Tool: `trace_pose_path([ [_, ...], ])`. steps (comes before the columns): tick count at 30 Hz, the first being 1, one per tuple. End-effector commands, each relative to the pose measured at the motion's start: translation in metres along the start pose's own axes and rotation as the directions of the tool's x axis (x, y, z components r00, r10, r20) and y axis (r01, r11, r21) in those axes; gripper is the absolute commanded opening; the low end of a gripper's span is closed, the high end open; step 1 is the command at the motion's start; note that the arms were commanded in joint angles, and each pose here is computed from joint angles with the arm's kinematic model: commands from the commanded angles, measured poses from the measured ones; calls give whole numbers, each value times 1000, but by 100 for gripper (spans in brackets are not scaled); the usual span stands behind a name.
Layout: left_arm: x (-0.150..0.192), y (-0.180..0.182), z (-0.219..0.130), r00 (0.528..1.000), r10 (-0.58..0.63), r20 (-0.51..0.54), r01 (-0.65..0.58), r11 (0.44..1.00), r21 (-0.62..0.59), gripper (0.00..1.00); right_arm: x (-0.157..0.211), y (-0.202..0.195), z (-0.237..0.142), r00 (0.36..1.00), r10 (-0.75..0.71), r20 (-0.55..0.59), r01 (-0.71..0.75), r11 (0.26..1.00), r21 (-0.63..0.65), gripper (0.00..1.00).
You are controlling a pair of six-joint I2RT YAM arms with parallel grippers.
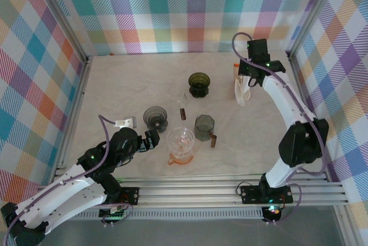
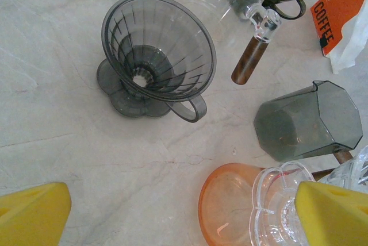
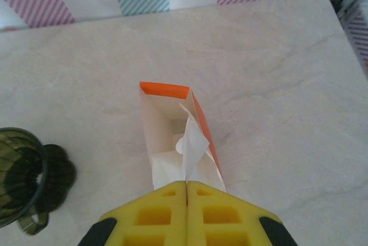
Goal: Place the coffee filter in the dripper
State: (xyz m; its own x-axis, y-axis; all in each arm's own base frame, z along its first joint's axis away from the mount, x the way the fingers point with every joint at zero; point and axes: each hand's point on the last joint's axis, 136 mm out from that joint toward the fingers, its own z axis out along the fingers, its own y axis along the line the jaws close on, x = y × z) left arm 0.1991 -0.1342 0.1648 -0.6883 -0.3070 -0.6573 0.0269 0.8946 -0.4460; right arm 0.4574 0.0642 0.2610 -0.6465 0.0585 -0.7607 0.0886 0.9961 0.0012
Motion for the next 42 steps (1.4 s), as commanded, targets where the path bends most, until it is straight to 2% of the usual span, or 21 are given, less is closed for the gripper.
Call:
trace_pose_path([
  [1,-7,-9,-6,1000,9,14,-9,999,35,100,-11,0,-34,996,18,84,-17,1000,-17,0],
  [7,-9,-9,-15,1000,15,6,-15,999,39,100,8,27,-101,990,13,138,9,987,-160,0],
  [11,-11,-6,-22,1000,22,10,-22,999,36,100,40,56,-152,993,-31,111,64,949,-309,0],
  [18,-11,-3,-27,999,31,13,-32,999,26,100,98,107,-243,986,-166,-17,122,786,-607,0],
  [24,-19,-4,-33,999,36,33,-37,999,24,100,146,148,-288,907,-388,-163,156,669,-726,0],
  [28,-22,-7,-36,998,39,40,-40,999,34,100,166,172,-298,839,-486,-245,154,644,-750,0],
  [33,-24,-9,-39,998,43,40,-44,998,45,100,179,183,-283,769,-548,-329,196,692,-695,0],
  [42,-20,-15,-39,999,47,19,-49,996,81,100,179,206,-252,720,-582,-379,264,734,-625,0],
])
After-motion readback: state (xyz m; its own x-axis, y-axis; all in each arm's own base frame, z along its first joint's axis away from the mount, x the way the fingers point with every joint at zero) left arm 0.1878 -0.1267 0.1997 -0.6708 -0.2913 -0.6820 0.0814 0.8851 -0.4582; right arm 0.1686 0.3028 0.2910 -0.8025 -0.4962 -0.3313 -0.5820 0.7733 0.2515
